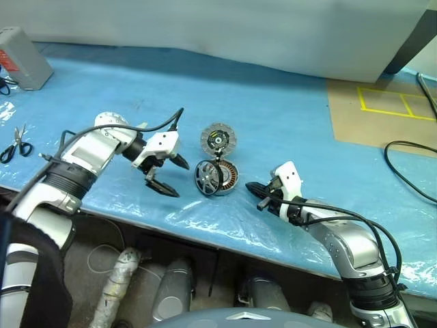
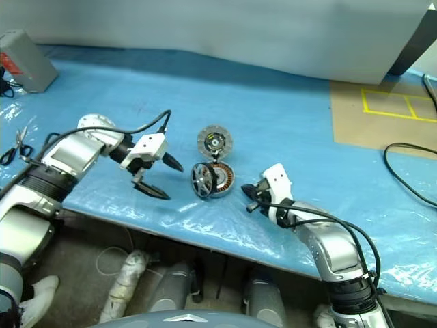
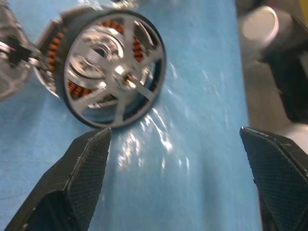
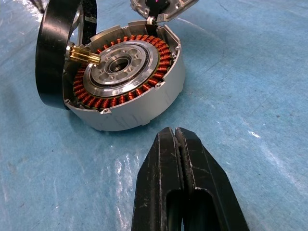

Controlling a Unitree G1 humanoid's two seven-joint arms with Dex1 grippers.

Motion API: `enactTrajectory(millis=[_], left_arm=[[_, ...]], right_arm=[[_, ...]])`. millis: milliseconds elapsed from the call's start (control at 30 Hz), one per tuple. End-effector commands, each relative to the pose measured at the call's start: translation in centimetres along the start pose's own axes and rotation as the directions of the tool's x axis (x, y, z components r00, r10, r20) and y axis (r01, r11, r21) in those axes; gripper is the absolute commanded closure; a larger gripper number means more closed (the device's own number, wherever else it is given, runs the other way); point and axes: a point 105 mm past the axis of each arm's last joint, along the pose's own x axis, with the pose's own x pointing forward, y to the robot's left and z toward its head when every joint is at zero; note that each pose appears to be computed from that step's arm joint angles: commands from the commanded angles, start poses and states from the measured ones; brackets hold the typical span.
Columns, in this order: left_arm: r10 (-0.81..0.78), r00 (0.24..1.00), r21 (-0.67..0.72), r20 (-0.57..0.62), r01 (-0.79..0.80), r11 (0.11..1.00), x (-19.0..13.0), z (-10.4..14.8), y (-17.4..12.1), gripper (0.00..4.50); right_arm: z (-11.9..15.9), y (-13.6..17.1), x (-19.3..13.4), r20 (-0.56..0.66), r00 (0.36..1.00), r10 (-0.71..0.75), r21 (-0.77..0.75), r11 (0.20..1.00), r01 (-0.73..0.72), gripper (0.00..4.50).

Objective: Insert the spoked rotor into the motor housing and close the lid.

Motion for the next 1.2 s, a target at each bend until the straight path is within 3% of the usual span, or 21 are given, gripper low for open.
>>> enactTrajectory(millis=[33,333,667,1200], left_arm=[[0.151,0.986,0.064,0.074,-0.156,0.986,0.2,2.0,0.5,0.01],[0.223,0.973,-0.022,0.059,-0.222,0.975,0.4,1.4,-1.7,0.01],[0.262,0.965,-0.027,0.002,-0.261,0.965,1.7,-0.7,-1.3,0.01],[0.301,0.953,-0.037,0.039,-0.299,0.953,2.6,-1.3,-0.5,0.01]], right_arm=[[0.8,-0.1,-0.2,0.028,1.0,0.004,-0.027,1.0,-0.003,4.5],[0.7,-0.3,-0.2,0.019,1.0,0.008,-0.03,1.0,-0.008,4.5],[0.9,-0.6,-0.1,0.014,1.0,0.007,-0.04,0.999,-0.006,4.5],[0.8,-0.7,-0.3,0.016,1.0,-0.012,-0.035,0.999,0.012,4.5]])
